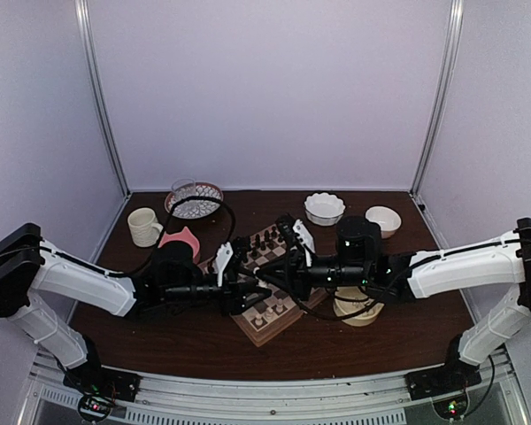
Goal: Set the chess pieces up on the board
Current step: Pass from the right arm to the left, then pass from the left arm to the right, then place the queen at d1.
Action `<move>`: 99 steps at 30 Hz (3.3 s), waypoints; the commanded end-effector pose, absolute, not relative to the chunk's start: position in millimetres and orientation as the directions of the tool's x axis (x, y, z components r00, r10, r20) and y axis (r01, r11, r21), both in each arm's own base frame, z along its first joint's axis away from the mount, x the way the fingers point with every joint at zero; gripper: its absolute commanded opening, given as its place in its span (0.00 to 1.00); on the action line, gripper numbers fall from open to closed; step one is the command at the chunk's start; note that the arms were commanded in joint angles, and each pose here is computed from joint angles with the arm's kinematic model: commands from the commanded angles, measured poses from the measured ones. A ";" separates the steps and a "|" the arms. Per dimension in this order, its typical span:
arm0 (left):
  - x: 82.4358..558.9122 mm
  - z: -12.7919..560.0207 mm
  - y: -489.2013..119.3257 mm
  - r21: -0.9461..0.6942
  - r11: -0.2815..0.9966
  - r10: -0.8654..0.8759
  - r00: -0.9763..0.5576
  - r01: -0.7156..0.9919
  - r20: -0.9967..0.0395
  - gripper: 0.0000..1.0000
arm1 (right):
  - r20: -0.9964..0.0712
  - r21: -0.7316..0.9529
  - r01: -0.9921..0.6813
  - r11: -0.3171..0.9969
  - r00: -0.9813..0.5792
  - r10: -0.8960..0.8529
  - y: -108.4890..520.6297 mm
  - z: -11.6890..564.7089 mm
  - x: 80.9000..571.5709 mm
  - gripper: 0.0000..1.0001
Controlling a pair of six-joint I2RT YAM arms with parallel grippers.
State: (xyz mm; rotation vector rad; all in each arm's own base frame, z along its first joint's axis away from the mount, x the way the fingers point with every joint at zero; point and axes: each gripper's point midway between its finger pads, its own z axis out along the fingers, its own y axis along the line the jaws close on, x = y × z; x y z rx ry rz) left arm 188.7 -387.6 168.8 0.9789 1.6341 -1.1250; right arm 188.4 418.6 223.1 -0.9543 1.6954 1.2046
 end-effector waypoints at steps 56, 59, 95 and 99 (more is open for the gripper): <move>197.0 158.9 -403.1 0.025 0.366 0.358 -0.116 0.930 -0.927 0.00 | -0.859 0.310 -0.864 0.397 -0.433 -0.272 420.0 197.9 206.1 0.26; 196.5 159.3 -403.3 0.027 0.365 0.358 -0.114 0.931 -0.927 0.00 | -0.859 0.309 -0.863 0.398 -0.434 -0.273 419.9 197.4 206.3 0.20; 238.9 196.2 -329.6 0.081 0.721 0.214 -0.110 0.689 -0.971 0.71 | -0.886 0.137 -0.775 0.616 -0.374 -0.274 356.7 158.7 226.0 0.05; 239.8 192.5 -332.2 0.083 0.718 0.224 -0.117 0.691 -0.968 0.71 | -0.869 0.151 -0.766 0.625 -0.405 -0.286 363.1 143.3 231.0 0.04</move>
